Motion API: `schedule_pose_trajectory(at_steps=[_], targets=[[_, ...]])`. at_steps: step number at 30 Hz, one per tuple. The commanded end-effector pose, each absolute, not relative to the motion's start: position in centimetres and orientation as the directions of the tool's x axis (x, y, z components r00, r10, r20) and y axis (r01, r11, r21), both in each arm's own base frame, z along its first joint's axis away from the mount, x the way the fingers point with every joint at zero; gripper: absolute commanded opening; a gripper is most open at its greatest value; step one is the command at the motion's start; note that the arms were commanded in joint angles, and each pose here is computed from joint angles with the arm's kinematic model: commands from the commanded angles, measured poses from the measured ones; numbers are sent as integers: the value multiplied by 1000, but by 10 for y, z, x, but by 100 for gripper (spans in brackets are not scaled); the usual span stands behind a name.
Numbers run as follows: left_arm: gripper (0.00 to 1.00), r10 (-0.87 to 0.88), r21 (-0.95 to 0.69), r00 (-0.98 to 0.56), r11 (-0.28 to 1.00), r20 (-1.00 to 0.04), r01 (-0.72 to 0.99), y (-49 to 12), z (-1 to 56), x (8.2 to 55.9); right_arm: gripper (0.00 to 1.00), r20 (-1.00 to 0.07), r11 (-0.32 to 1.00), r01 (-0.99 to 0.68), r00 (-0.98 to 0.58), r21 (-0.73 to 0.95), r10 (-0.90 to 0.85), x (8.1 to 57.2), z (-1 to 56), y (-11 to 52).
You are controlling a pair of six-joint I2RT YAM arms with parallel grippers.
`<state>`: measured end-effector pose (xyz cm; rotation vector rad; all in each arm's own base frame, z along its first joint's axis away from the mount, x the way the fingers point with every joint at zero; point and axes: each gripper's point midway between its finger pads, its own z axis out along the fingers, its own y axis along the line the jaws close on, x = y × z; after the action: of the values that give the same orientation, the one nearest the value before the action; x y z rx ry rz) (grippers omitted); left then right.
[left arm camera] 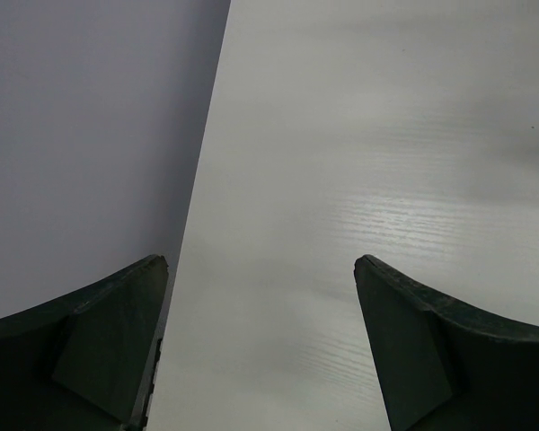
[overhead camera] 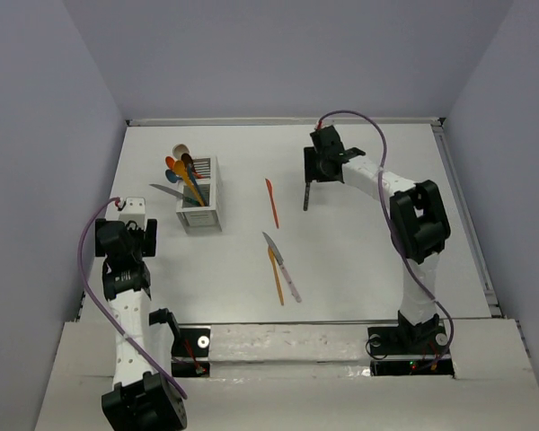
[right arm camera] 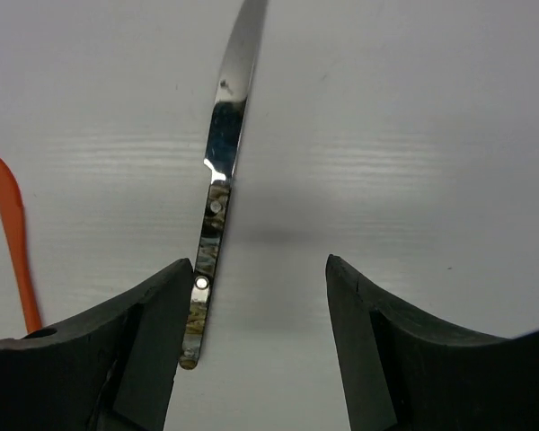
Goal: Sort the eating utensils into containers
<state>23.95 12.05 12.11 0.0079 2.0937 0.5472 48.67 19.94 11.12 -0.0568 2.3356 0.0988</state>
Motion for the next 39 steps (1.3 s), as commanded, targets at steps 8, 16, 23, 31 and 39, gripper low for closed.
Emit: schedule_pose_trajectory(at_steps=[8, 16, 23, 31, 39], targets=[[99, 267, 410, -489, 888, -830, -210, 122, 161, 250, 62, -633, 991, -123, -772, 55, -61, 470, 85, 229], [99, 272, 410, -481, 888, -833, -208, 121, 164, 250, 52, -528, 993, -109, -842, -39, -113, 464, 30, 218], [99, 278, 415, -472, 884, -837, -216, 123, 170, 251, 37, -486, 984, -144, -855, -109, -179, 455, 13, 226], [99, 293, 424, -454, 879, -841, -217, 124, 186, 255, 0, -578, 989, -98, -803, -112, -145, 454, 46, 215], [99, 318, 382, -342, 913, -884, -141, 103, 242, 268, 0, -834, 990, -126, -537, -71, -128, 469, 158, 222]])
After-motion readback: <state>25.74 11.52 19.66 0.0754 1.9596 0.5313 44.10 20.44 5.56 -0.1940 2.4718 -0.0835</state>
